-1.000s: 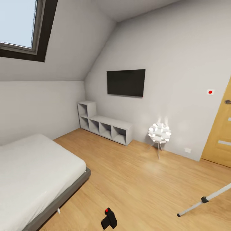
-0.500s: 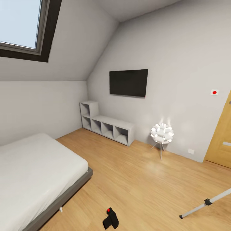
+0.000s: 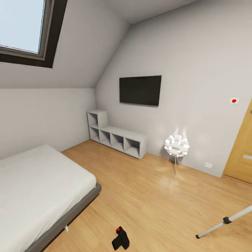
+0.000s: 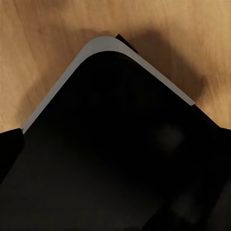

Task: Attach the digital camera to the camera tripod in the bedroom.

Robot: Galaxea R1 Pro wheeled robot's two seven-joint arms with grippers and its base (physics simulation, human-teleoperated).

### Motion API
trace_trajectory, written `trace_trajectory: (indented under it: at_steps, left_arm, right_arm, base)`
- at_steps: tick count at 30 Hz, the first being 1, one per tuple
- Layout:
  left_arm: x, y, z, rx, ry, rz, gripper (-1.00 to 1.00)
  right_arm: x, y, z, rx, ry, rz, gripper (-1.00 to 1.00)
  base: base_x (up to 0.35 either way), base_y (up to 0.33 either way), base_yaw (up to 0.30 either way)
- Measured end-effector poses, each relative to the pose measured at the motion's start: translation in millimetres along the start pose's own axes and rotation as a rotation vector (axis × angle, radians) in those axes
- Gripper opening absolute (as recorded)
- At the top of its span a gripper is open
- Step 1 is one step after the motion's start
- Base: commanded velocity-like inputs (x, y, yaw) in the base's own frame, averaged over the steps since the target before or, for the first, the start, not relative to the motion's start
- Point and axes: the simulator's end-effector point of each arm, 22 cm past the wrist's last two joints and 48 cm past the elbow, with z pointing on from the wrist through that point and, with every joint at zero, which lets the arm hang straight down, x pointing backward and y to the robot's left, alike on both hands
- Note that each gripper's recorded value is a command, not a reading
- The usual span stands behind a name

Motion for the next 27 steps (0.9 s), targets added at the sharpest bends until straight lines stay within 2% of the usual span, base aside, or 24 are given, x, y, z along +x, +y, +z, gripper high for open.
trace_trajectory:
  at_steps: [18,23,27]
  left_arm:
    - [0,0,0.0,0.000,0.000,0.000,1.00]
    - [1,-12,-0.3,0.022,-0.002,-0.014,1.00]
    - [6,-23,-1.0,0.039,0.004,-0.008,1.00]
  right_arm:
    - [-1,0,0.0,0.001,-0.003,-0.001,1.00]
    - [-1,0,0.0,0.001,-0.006,-0.002,1.00]
    - [-1,0,0.0,0.000,-0.006,-0.003,1.00]
  base:
    - [0.000,0.000,0.000]
    - [0.000,0.000,0.000]
    - [0.016,-0.003,0.000]
